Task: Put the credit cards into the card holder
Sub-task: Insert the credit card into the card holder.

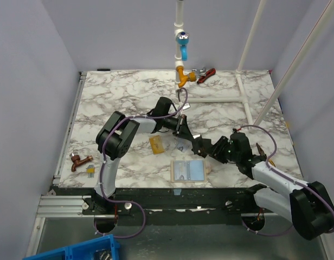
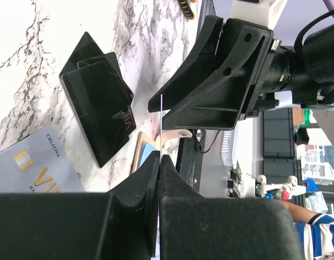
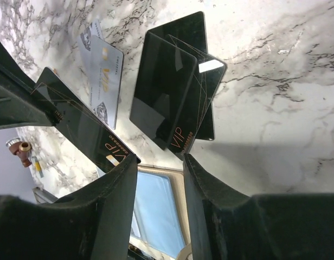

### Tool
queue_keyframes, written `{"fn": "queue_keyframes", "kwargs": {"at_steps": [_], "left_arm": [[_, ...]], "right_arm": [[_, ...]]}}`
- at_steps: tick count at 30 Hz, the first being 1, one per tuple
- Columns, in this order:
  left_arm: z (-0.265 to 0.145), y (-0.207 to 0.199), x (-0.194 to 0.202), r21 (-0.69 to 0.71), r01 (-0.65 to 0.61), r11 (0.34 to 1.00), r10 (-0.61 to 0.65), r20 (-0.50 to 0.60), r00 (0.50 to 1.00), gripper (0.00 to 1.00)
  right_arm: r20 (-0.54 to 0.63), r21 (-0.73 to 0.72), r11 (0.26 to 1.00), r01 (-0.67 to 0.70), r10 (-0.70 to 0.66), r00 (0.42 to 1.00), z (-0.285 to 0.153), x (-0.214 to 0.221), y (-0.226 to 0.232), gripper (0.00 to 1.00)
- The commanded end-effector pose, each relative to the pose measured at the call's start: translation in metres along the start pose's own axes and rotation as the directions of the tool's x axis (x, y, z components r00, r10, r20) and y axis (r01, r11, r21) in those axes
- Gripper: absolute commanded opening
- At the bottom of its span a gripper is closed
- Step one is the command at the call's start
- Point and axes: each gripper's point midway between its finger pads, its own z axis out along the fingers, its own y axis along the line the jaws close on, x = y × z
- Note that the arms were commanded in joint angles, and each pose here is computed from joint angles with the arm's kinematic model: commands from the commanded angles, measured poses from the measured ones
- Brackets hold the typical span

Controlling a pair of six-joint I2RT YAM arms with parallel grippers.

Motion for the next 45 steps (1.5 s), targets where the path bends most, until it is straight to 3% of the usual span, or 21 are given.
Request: {"fn": "queue_keyframes", "kwargs": {"at_steps": [1, 5, 9, 15, 24, 35, 45], "left_arm": [[-0.001, -0.005, -0.005, -0.022, -0.03, 0.999, 0.03, 0.022, 0.999, 0.0], [-0.003, -0.01, -0.005, -0.03, -0.036, 0.999, 0.037, 0.028, 0.999, 0.0], [-0.008, -0.027, -0.004, -0.011, -0.043, 0.999, 0.043, 0.028, 0.999, 0.0], [-0.019, -0.056, 0.013, 0.04, -0.093, 0.995, 0.094, -0.01, 0.996, 0.0], [-0.031, -0.079, 0.043, 0.092, -0.222, 0.971, 0.229, -0.077, 0.97, 0.0], [-0.041, -0.113, 0.06, 0.173, -0.3, 0.938, 0.32, -0.099, 0.942, 0.0], [-0.043, -0.12, 0.06, 0.175, -0.31, 0.934, 0.331, -0.102, 0.938, 0.0]], "right_arm": [[0.062, 0.06, 0.998, 0.006, -0.009, 0.998, -0.006, -0.011, -0.01, 0.43], [0.094, 0.119, 0.993, 0.005, -0.017, 0.995, -0.013, -0.019, -0.016, 0.44], [0.108, 0.079, 0.996, 0.048, -0.056, 0.993, -0.02, -0.025, -0.003, 0.45], [0.069, -0.205, 0.966, 0.158, -0.147, 0.987, -0.039, -0.017, 0.053, 0.53], [0.03, -0.579, 0.784, 0.224, -0.254, 0.967, -0.084, 0.006, 0.121, 0.53], [-0.066, -0.675, 0.717, 0.172, -0.291, 0.954, -0.09, 0.023, 0.132, 0.52], [-0.085, -0.707, 0.688, 0.166, -0.315, 0.945, -0.088, 0.02, 0.144, 0.34]]}}
